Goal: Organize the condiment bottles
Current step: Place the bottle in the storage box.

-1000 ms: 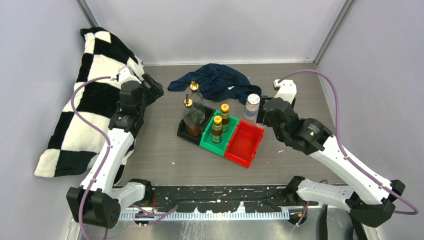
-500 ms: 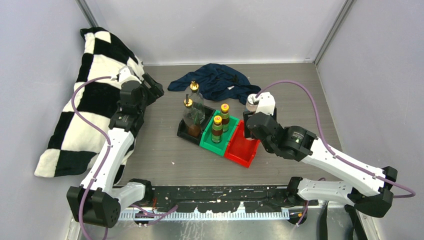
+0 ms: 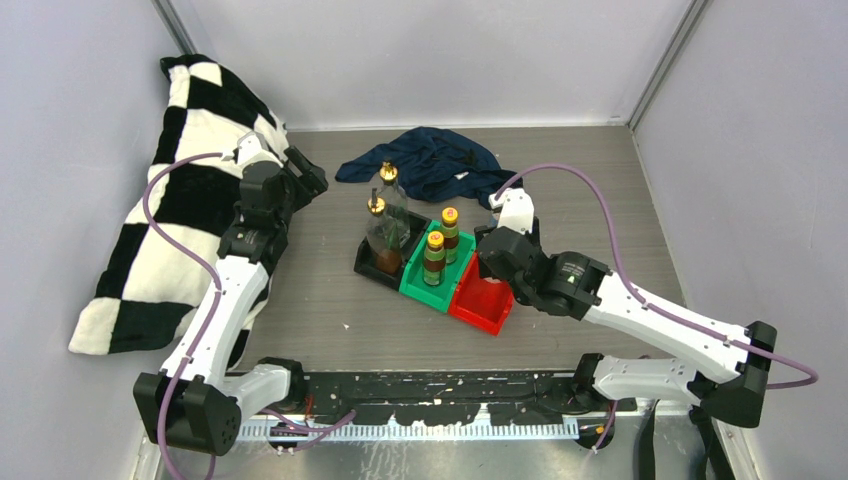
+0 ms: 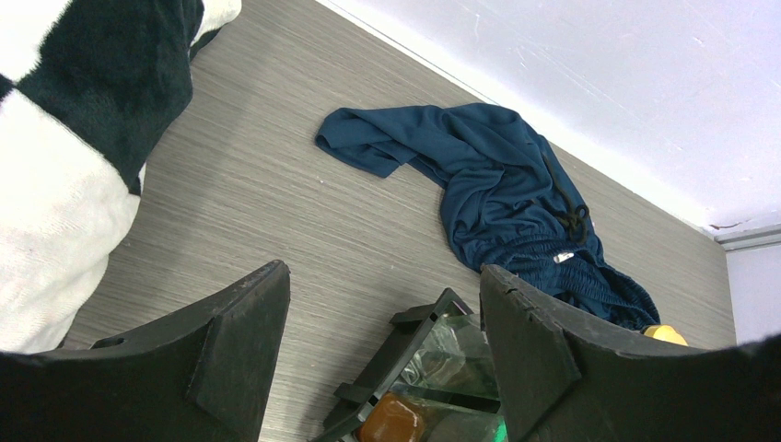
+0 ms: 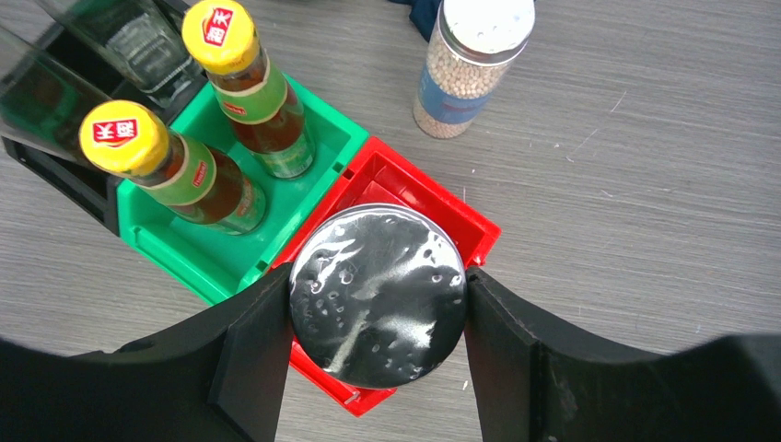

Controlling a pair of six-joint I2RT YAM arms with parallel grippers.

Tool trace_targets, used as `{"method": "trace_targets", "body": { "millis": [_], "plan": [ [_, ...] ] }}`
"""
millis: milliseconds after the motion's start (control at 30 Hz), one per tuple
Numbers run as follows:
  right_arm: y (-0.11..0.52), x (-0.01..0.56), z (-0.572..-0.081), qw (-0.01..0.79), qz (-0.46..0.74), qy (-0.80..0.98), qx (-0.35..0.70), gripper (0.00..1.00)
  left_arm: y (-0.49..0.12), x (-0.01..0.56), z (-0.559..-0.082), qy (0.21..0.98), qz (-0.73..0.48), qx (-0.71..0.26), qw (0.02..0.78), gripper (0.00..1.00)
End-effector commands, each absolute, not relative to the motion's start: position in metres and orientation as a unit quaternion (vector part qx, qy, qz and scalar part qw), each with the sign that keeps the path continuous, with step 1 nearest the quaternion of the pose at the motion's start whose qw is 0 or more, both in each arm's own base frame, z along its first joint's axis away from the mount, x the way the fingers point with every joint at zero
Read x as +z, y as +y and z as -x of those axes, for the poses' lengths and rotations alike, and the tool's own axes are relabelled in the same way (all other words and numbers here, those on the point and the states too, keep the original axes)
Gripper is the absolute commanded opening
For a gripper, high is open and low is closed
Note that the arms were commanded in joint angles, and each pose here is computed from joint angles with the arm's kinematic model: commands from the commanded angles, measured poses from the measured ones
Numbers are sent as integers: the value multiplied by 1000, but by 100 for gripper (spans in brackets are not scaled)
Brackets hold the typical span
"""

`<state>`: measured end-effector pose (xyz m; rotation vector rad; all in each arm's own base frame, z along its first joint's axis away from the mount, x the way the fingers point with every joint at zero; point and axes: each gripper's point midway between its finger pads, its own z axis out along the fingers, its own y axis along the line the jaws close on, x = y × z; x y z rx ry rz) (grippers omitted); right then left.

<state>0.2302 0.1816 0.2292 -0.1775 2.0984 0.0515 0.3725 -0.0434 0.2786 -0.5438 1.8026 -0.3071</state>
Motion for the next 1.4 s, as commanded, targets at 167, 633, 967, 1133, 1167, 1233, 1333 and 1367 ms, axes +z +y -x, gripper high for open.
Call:
{"method": "trace_targets", "body": {
  "millis": [167,633,967,1133,1167,1233,1333,1367],
  "plan": [
    [197,232,-246,523,48,851,29,1,-42,289,-377,756,237,-140,594,76],
    [190,205,-260,500,34,865,33,1,-42,289,-377,756,236,-140,595,76],
    [190,190,-269,485,31,873,38,1,-43,288,-378,757,235,-140,594,76],
    [194,180,-273,476,33,878,38,1,-42,289,-377,757,235,-138,595,76],
    [194,178,-274,474,33,879,38,1,-42,289,-377,756,235,-138,595,76],
    [195,175,-275,472,33,880,39,1,-42,288,-377,757,235,-138,594,76],
    [194,171,-276,470,33,881,37,1,-42,289,-377,756,235,-139,594,76],
    [194,169,-276,469,34,882,36,1,-42,288,-377,757,235,-139,594,76]
  ]
}}
